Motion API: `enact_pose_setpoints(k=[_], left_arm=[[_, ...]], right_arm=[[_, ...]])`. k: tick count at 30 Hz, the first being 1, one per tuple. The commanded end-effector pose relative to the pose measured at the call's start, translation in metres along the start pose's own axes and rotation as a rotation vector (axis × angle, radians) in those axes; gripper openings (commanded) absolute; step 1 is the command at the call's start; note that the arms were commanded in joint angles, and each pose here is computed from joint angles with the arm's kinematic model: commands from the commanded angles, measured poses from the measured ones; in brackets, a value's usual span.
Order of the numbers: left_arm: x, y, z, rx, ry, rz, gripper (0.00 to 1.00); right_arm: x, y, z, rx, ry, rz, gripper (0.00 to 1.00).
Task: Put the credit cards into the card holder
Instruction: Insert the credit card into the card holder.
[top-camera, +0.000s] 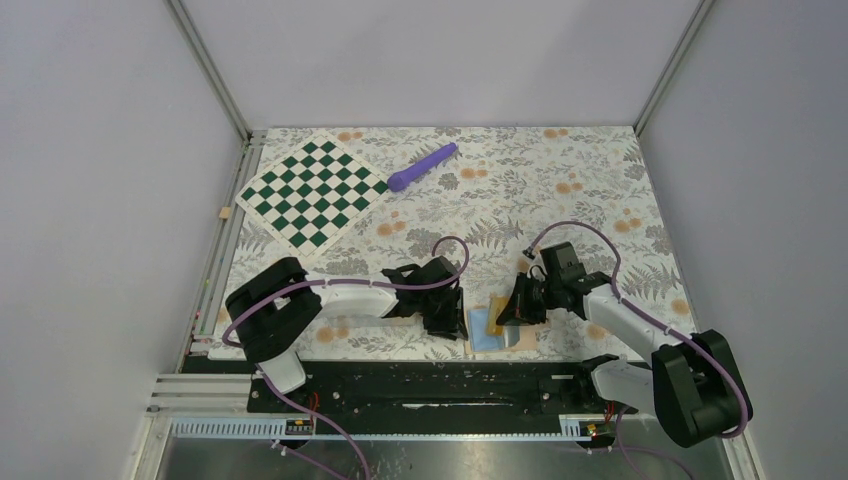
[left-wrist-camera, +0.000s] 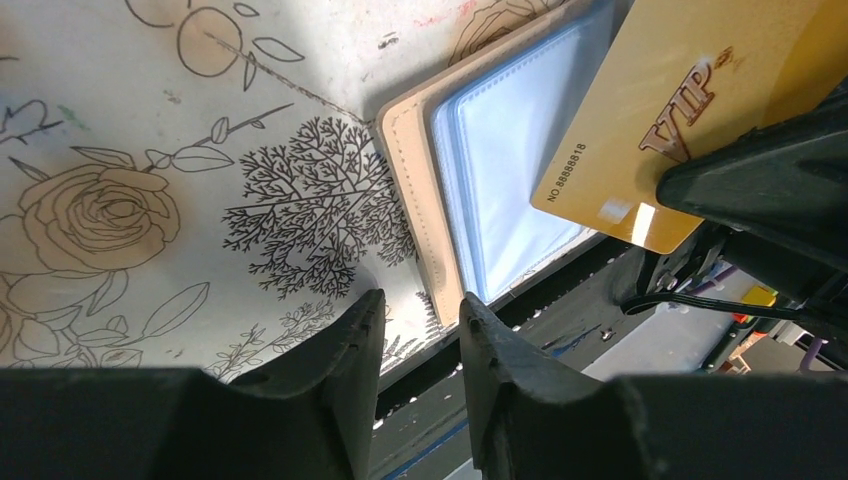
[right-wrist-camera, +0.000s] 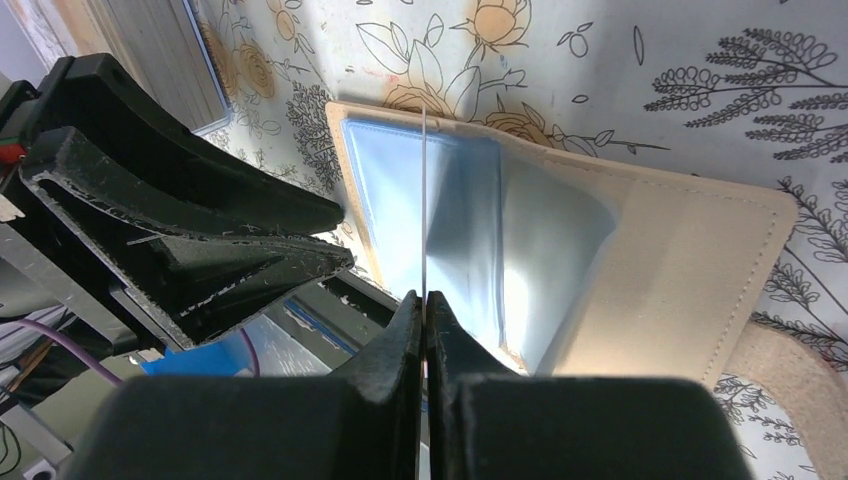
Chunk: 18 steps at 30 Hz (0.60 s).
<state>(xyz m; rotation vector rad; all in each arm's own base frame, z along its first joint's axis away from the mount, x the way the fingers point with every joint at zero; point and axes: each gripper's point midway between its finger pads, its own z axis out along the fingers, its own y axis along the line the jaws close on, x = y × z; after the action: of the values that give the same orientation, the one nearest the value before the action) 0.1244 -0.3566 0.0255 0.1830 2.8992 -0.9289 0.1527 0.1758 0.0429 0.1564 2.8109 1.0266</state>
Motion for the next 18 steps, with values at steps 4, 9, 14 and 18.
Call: enact_pose_setpoints(k=[4, 9, 14, 18], left_arm=[[-0.006, -0.001, 0.0, -0.028, -0.009, 0.03, 0.31], [-0.006, -0.004, 0.002, -0.017, -0.005, 0.032, 0.3], [-0.006, -0.007, 0.004, -0.007, 0.004, 0.035, 0.3], [-0.006, -0.006, 0.004, -0.01, 0.007, 0.035, 0.3]], right_arm=[[-0.016, -0.012, -0.015, 0.123, -0.102, -0.02, 0.0], [-0.016, -0.022, -0.018, 0.174, -0.131, -0.001, 0.0], [-0.01, -0.021, -0.01, 0.156, -0.055, 0.003, 0.0], [-0.009, -0.024, -0.01, 0.174, -0.05, 0.008, 0.0]])
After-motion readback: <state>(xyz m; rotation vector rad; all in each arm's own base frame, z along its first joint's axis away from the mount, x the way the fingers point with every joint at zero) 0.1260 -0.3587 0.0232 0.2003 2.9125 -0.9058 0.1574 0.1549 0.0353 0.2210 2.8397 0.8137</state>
